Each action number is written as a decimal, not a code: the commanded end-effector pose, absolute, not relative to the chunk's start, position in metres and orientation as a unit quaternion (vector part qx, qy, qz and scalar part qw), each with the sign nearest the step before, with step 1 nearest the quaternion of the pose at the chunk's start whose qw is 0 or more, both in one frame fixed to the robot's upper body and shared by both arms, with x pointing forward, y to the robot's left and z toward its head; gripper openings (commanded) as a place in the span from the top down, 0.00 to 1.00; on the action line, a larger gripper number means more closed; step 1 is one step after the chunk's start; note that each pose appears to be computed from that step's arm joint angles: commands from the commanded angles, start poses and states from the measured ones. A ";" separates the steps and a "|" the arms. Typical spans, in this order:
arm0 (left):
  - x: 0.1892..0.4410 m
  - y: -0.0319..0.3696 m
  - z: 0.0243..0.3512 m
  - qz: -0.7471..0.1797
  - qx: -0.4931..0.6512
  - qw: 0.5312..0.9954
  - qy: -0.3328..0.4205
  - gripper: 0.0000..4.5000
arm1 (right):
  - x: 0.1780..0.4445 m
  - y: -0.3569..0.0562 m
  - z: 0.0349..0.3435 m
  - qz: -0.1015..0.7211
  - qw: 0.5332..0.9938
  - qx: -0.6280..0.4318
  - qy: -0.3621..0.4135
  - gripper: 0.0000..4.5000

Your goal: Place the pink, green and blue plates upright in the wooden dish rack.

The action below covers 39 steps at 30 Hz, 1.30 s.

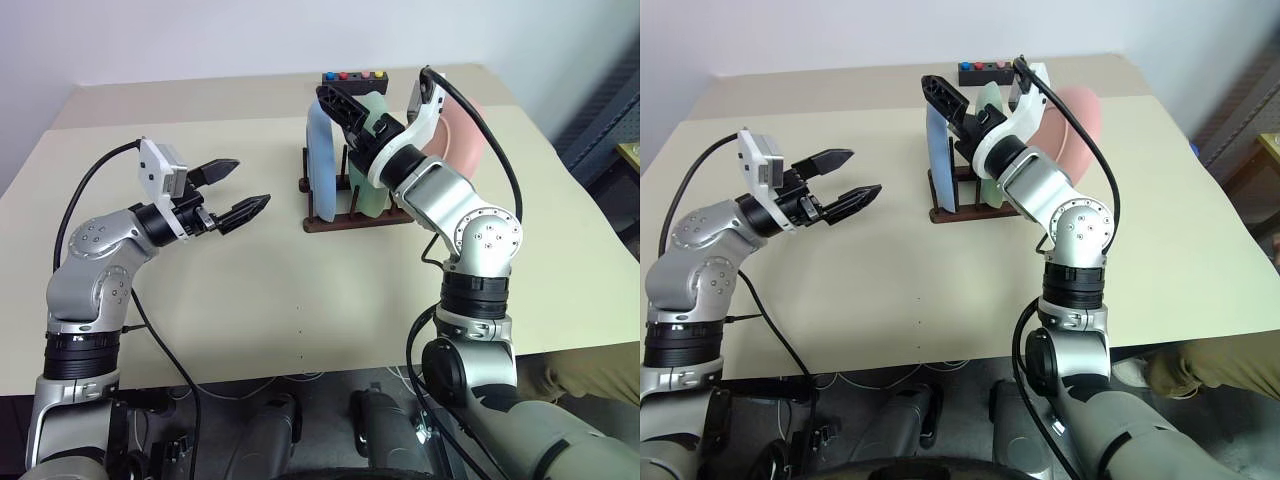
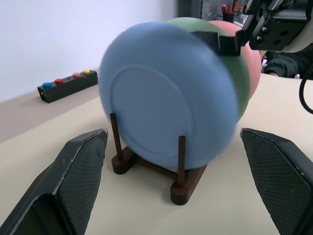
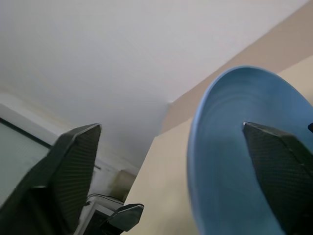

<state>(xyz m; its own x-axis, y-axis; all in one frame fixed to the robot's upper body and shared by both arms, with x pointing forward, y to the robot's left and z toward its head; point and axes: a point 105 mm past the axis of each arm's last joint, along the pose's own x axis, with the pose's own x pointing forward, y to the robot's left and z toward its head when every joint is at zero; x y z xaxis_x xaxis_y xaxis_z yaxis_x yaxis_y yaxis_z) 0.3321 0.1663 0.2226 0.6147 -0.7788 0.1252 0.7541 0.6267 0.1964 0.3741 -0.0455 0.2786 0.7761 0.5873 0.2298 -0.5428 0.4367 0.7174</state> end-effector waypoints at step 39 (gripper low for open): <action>0.334 0.150 0.237 -0.480 0.090 0.863 -0.128 0.00 | 0.354 -0.318 0.309 -0.018 0.983 -0.030 -0.181 0.99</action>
<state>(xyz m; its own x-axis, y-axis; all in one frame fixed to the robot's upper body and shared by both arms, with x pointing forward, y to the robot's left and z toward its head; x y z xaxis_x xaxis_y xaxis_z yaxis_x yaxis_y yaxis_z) 0.3369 0.1510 0.2244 0.5271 -0.8427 0.1101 0.8085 0.5371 0.2406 0.3642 -0.3119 0.2923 0.9551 -0.0063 0.2962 0.0097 0.9999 -0.0099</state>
